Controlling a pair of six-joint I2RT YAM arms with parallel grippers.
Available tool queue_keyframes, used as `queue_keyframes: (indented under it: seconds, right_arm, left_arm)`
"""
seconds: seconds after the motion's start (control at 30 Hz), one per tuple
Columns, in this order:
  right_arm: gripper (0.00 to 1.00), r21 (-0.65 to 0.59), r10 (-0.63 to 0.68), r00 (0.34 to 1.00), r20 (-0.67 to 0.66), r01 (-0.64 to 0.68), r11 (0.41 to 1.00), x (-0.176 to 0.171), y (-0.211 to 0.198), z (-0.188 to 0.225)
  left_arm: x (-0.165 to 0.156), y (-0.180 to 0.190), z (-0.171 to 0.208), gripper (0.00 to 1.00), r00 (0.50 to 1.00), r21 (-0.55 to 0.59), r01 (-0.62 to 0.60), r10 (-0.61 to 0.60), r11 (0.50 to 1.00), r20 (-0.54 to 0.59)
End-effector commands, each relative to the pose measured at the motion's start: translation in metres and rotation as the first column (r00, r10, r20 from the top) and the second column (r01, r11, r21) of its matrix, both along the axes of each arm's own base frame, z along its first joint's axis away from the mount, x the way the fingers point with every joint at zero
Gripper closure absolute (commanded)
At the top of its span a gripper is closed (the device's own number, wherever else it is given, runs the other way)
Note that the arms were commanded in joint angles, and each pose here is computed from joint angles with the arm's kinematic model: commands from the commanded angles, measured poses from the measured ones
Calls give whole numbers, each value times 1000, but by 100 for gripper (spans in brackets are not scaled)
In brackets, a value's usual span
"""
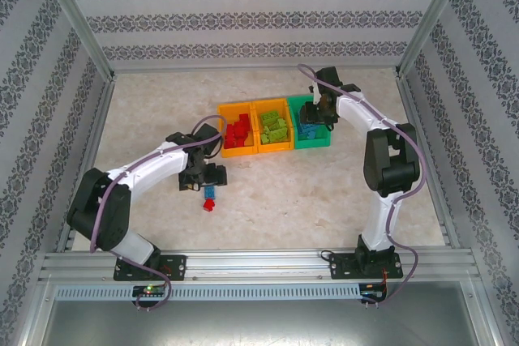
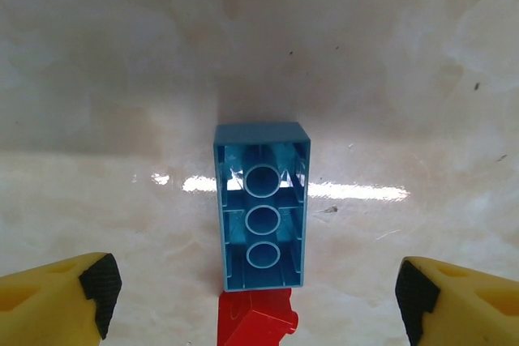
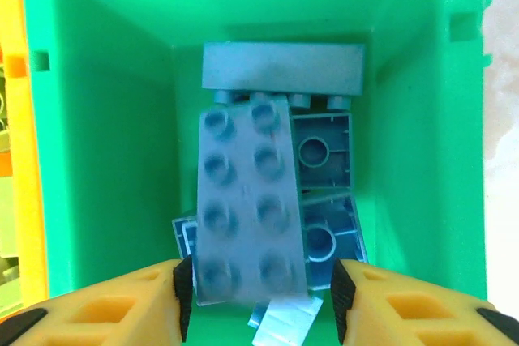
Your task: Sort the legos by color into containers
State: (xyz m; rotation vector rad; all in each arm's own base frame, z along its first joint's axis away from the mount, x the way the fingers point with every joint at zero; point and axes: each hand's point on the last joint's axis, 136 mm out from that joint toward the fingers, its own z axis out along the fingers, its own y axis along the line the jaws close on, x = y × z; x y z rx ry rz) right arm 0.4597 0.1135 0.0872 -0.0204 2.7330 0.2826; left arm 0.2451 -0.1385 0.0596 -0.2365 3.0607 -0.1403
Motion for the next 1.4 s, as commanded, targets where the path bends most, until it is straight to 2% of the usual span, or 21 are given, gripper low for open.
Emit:
queue_keyframes:
  seconds: [0.0,0.1,0.2,0.37,0.43,0.53,0.73,0.83,0.93,1.2,1.37]
  right_arm:
    - [45,1,-19,1000,-17,19,1000,0,-3,2]
    - [38,4,-24,1000,-5,24,1000,-1,-3,8]
    - [21,9,-34,999,22,33,999,-5,-4,18]
    - [12,42,-33,996,85,30,999,-14,-3,38]
    - [7,55,-37,993,114,31,998,-16,-3,48]
    - [3,66,-48,988,147,38,997,-20,-5,61]
    - [2,83,-77,978,196,62,995,-28,-11,83]
    - [2,82,-97,975,198,82,993,-33,-17,86]
    - [2,81,-115,973,199,101,992,-40,-24,85]
    - [2,80,-170,967,192,158,984,-58,-49,79]
    - [2,79,-199,963,184,187,979,-68,-61,73]
  left_arm:
    - [-11,-4,-13,12,999,-5,-8,8,1000,-54]
    - [-13,-7,-21,16,997,-20,-25,23,999,-72]
    - [-12,-10,-26,19,996,-25,-30,28,999,-83]
    - [-9,-10,-32,23,996,-11,-20,19,1000,-87]
    - [-8,-11,-35,27,996,-14,-21,20,1000,-89]
    - [-6,-13,-39,34,995,-18,-22,21,1000,-93]
    - [-2,-14,-46,49,995,-9,-12,11,1000,-96]
    - [4,-16,-45,59,997,-14,-9,8,1000,-81]
    - [6,-18,-43,65,997,-16,-6,5,1000,-73]
    - [15,-25,-29,68,999,-40,12,-14,999,-40]
    - [24,-47,-14,68,999,-78,53,-54,996,-7]
